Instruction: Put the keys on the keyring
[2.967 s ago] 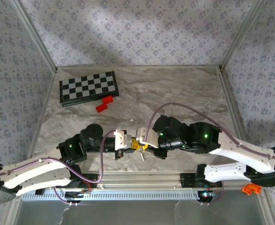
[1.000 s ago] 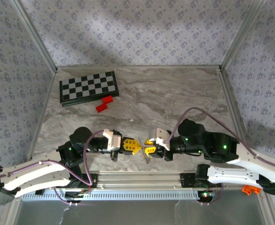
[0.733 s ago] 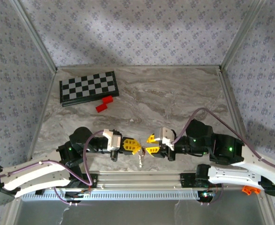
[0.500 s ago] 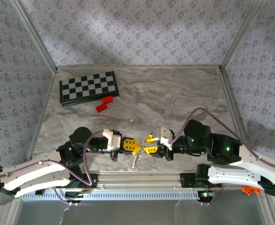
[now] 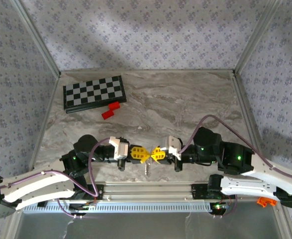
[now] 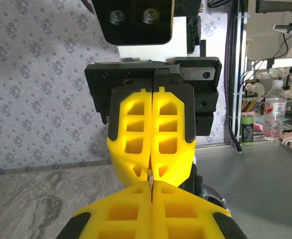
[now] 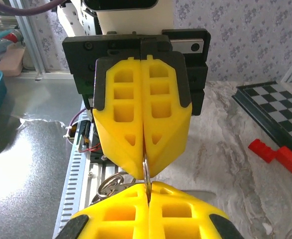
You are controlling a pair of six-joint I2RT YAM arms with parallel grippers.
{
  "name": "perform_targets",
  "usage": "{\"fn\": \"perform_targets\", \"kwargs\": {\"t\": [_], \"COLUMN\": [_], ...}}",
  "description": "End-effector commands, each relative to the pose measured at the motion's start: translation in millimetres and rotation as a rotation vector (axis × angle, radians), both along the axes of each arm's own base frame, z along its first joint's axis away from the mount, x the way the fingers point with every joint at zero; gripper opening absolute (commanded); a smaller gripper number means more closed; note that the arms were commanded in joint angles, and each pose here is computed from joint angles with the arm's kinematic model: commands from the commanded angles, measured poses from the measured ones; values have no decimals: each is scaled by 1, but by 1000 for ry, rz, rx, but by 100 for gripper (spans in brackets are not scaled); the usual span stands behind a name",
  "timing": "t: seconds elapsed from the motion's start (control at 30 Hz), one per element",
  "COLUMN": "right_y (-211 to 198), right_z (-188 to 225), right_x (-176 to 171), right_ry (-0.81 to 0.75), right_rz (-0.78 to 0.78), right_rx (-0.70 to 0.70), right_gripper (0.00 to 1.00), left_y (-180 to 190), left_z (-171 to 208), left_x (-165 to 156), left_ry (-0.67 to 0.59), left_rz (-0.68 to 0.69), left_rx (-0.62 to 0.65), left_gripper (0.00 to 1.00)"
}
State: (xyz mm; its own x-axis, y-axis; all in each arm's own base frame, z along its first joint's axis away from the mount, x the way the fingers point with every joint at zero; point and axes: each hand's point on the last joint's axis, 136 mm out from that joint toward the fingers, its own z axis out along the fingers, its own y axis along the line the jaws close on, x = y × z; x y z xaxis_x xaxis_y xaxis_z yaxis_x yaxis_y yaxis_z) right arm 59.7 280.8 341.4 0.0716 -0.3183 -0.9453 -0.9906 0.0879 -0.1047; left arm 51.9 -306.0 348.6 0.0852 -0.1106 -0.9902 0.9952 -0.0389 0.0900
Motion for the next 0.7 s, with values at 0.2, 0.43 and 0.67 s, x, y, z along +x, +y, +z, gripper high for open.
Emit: {"fn": "perform_targets", "kwargs": {"t": [0.2,0.43,0.67], "right_y": [-16,-16,-11], "right_z": [-13,-31,-38], "right_x": [18,17,18], "right_ry": [22,68,94], "right_rz": [-115,-96,-78], "right_rx": [-234,-397,-436], "right_gripper": [0,0,0], "left_y": [-1,-4,-7], "left_z": [-25,-35,-37], "left_x": [35,40,38], "left_ry": [-16,-23,-21], "left_rz": [202,219,200], "left_rx": [208,259,256], "left_gripper": [17,19,18]}}
